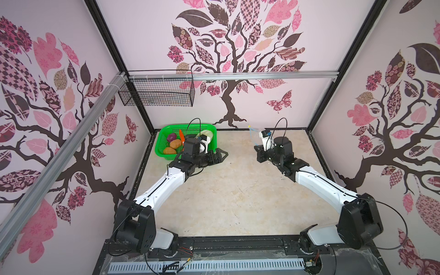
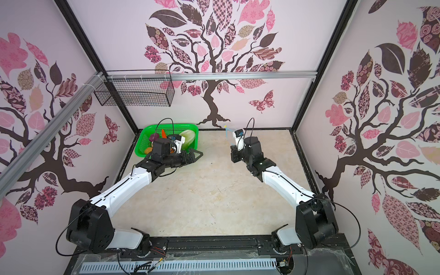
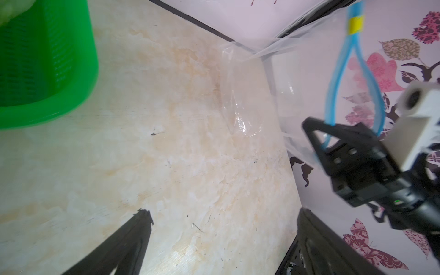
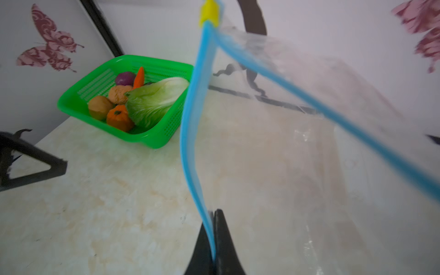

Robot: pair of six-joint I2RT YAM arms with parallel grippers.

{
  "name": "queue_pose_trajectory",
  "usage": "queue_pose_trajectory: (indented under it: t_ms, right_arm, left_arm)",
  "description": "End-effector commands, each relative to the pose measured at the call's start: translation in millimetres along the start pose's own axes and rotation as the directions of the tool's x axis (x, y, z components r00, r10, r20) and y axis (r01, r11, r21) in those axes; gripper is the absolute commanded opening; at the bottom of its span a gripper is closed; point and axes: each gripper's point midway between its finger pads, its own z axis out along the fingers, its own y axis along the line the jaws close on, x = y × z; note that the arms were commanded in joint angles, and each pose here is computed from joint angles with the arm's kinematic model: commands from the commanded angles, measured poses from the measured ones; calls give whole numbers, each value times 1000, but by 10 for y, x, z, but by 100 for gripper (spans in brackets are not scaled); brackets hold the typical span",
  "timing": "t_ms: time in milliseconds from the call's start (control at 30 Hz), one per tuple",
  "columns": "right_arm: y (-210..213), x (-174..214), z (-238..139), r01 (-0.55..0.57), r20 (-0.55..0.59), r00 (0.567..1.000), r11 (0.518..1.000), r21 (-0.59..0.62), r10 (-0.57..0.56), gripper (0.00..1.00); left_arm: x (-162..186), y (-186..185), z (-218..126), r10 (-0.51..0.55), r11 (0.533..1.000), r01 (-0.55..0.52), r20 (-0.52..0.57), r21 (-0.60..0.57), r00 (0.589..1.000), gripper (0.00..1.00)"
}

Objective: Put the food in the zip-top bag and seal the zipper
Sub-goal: 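Reach both grippers to the blue zipper edges of the clear bag and grasp, then lift the bag by its zipper with both grippers, pulling the mouth open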

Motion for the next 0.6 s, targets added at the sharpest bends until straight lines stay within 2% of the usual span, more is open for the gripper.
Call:
queue_pose_trajectory:
  t_ms: [0, 233, 400, 567]
  right_arm:
    - [342, -262, -113, -43, 129, 989, 979, -199, 69, 0]
    - [413, -122, -100, -96, 123, 984, 962, -254, 131, 0]
    - [468, -84, -59, -97, 111, 986, 962, -256, 128, 0]
    - [529, -60, -54, -79, 111, 988, 965, -249, 109, 0]
  left_arm:
    - [-293, -368, 23, 35, 997, -41, 90, 72, 995, 98]
    - [-147, -499, 336, 9, 993, -13, 35, 116, 999, 94]
    - [-67, -731, 495, 33, 986, -34, 10, 163, 999, 94]
    - [-142, -851, 592, 36, 983, -38, 19, 180, 999, 95]
